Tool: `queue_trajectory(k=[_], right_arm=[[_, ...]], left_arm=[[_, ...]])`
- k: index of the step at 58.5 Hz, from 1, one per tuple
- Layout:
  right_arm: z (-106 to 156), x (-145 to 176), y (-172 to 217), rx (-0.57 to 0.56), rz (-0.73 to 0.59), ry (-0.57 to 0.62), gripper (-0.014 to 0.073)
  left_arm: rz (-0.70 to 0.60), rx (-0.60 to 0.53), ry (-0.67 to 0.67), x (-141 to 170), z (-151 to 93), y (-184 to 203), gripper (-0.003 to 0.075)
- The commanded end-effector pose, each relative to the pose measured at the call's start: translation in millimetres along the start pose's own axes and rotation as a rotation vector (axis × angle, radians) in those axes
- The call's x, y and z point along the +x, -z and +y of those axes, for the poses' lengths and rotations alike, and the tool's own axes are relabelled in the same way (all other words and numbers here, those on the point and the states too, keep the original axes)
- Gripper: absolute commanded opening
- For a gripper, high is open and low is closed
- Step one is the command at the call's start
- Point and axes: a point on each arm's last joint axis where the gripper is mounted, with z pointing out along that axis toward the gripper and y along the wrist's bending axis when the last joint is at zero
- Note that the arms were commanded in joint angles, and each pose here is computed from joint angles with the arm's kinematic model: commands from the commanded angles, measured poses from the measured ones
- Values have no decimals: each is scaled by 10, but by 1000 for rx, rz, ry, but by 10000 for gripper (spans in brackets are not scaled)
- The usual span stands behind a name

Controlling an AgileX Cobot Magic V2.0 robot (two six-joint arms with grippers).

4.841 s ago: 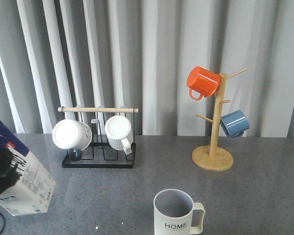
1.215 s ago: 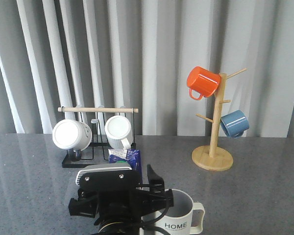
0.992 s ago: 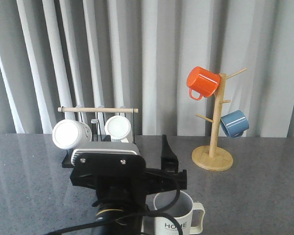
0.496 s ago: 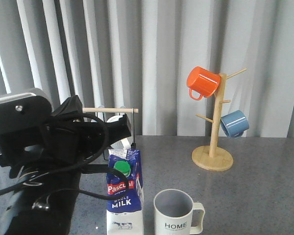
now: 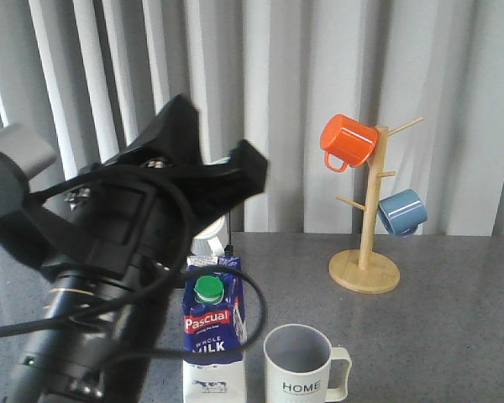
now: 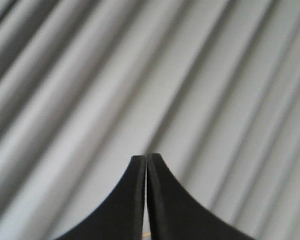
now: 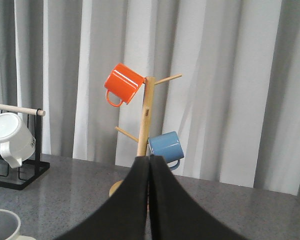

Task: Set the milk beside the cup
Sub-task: 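Lower the milk carton onto the table beside the white mug, then open the left gripper and withdraw it upward from the carton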

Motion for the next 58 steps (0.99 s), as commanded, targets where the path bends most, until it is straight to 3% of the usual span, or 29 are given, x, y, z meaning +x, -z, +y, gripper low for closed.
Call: queue_trajectory(k=[1,5,10,18,22,31,40,48,58], right_arm=[[-10,-175,-6,0,-99,17,-10],[-10,-175,-6,0,-99,17,-10],[-10,-175,-6,0,-99,17,-10],[-10,-175,-6,0,-99,17,-10],[-10,-175,-6,0,-99,17,-10],[-10,-175,-6,0,-99,17,-10],[-10,-175,-6,0,-99,17,-10],[-10,-175,-6,0,-99,17,-10],[-10,-175,-6,0,-99,17,-10]], left_arm=[[-11,346,-12,-169,-356,29,-8],[57,495,-93,-87,-476,86,-8],[208,574,-109,14,-526,143,-8],[590,519,-165,161,-375,229,-8],[690,492,-207,64,-262,261,-8],[621,417,-267,-473,31,279,-8],[531,261,-327,-866,510,533,-8],[510,69,-413,-934,1005,916,-8],[480,-97,-499,-779,1456,1546,-8]])
